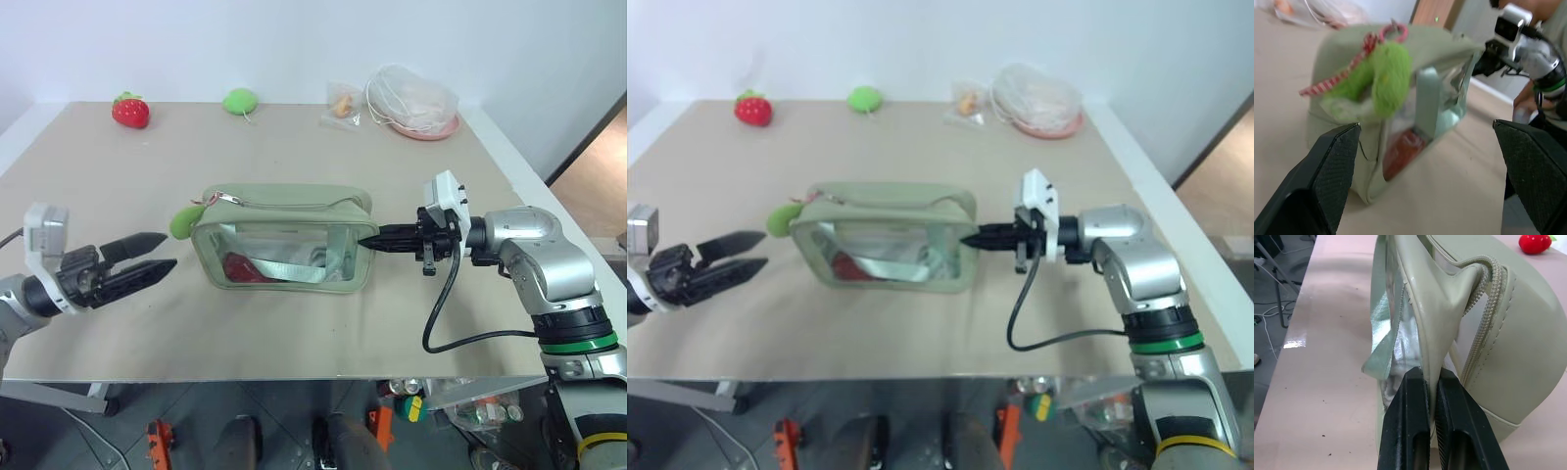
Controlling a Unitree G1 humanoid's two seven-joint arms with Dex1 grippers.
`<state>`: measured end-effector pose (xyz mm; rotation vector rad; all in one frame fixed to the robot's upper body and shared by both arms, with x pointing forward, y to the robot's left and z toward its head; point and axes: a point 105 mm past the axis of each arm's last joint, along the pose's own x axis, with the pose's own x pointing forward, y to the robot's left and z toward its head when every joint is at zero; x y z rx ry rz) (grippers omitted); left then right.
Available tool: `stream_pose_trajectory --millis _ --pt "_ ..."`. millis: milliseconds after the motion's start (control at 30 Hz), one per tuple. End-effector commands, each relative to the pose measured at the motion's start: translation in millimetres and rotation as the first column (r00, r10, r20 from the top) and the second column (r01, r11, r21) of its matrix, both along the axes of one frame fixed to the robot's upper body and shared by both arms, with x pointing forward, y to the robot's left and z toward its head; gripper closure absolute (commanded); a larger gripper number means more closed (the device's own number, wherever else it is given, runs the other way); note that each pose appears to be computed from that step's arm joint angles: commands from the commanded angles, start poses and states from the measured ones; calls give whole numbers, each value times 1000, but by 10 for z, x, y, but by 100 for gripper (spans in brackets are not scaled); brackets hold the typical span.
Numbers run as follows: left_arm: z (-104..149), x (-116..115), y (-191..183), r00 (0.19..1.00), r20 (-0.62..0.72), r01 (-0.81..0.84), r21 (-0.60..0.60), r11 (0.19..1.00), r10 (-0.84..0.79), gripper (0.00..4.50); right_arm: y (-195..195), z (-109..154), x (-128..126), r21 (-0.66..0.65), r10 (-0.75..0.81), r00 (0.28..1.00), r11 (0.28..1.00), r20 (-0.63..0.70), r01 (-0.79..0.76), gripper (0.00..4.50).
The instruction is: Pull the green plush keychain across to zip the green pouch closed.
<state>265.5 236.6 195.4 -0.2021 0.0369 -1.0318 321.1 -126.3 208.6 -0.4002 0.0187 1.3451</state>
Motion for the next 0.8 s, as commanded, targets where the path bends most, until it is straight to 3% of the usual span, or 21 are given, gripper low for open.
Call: stream_pose_trajectory --millis 33,300,533,633,667,800 --pt "74 69 26 998 50 -32 25 999 31 0 78 52 -55 1 37 999 999 36 -37 443" --pt "277 202 72 994 91 -53 -35 998 56 0 71 37 -80 5 24 999 1000 31 -24 443" --pt "163 175 -57 999 13 39 -5 999 -38 0 50 3 -99 -9 10 1000 1000 29 -10 443" --pt "149 194 -68 999 -8 50 -20 999 -50 66 41 -3 -100 -13 3 1000 1000 28 -3 450" --pt "159 199 -74 998 -7 55 -28 998 -56 124 36 -4 -101 -14 1 1000 1000 27 -1 450" --pt "242 217 -99 998 23 66 -47 997 -65 255 31 -10 -103 -16 -2 1000 1000 26 3 450"
